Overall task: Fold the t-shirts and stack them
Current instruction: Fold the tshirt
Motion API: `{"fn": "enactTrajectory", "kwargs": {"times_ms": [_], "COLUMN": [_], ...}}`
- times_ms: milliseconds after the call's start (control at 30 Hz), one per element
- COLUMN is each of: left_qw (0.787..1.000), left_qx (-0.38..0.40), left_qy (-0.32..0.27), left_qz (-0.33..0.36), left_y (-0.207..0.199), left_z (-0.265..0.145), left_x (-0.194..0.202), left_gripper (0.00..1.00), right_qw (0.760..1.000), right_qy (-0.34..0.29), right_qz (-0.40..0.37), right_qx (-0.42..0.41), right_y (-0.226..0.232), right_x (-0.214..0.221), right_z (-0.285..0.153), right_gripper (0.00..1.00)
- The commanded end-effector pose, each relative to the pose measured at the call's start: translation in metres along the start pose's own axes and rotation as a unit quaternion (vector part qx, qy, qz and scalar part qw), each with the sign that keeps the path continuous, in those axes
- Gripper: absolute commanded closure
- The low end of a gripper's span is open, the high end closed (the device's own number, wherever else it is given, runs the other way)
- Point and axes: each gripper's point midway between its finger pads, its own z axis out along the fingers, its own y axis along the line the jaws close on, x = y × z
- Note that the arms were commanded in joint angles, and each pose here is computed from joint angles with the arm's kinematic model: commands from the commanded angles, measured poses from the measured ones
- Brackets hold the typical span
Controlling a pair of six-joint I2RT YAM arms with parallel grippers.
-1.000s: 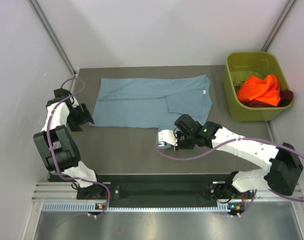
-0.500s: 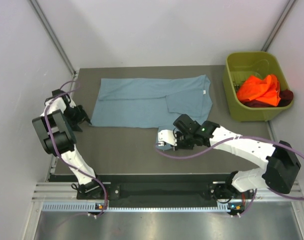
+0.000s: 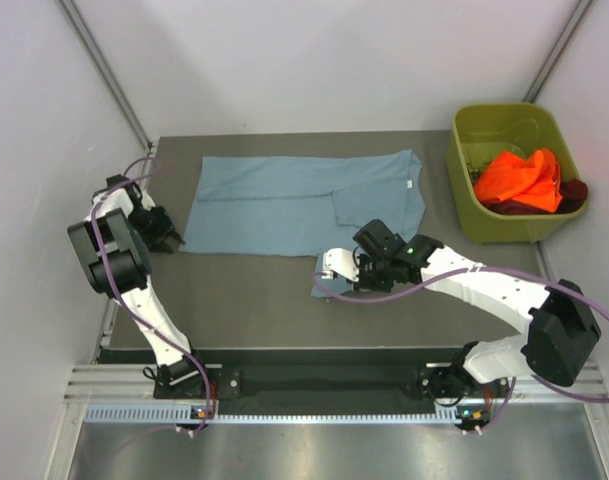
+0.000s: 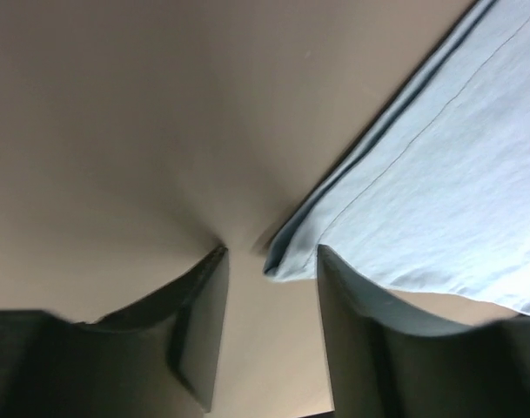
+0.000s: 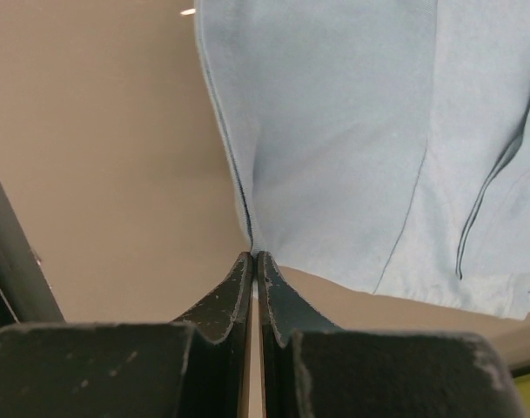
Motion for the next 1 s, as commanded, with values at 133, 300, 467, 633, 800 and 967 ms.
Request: {"fn": "enactTrajectory", "kwargs": {"times_ms": [133,300,467,633,800,967], "left_qw": [0.999,0.999,0.998,0.998,0.996,0.993], "left_qx": [0.039,0.041,0.051,0.061,0.081,0.113], "left_qy": [0.008,0.023,0.028,0.026,0.016,-0.002], "left_qz": [0.007,0.004,0.005,0.006,0.017,0.033], "left_y": [-0.009,-0.010,-0.014,-0.019,-0.030,-0.048], "left_z": [0.006,0.002,-0.008,-0.021,-0.038,-0.068], "left_x": [-0.002,0.011,0.024,0.034,0.039,0.045], "left_gripper": [0.62,0.64,0.91,1.00,1.00,1.00], "right_qw": [0.999,0.999,0.998,0.996,0.992,0.988], "right_qy": [-0.019,-0.017,-0.016,-0.017,-0.021,-0.030], "right_qz": [0.012,0.018,0.027,0.050,0.072,0.080], "right_qx": [0.031,0.038,0.051,0.075,0.102,0.131], "right_y": [-0.025,-0.030,-0.038,-0.051,-0.066,-0.080], "right_x": [-0.017,-0.015,-0.010,-0.003,0.003,0.005], "right_z": [-0.007,-0.008,-0.012,-0.023,-0.048,-0.072], "right_gripper": [1.00,1.00,1.00,1.00,1.00,1.00]}}
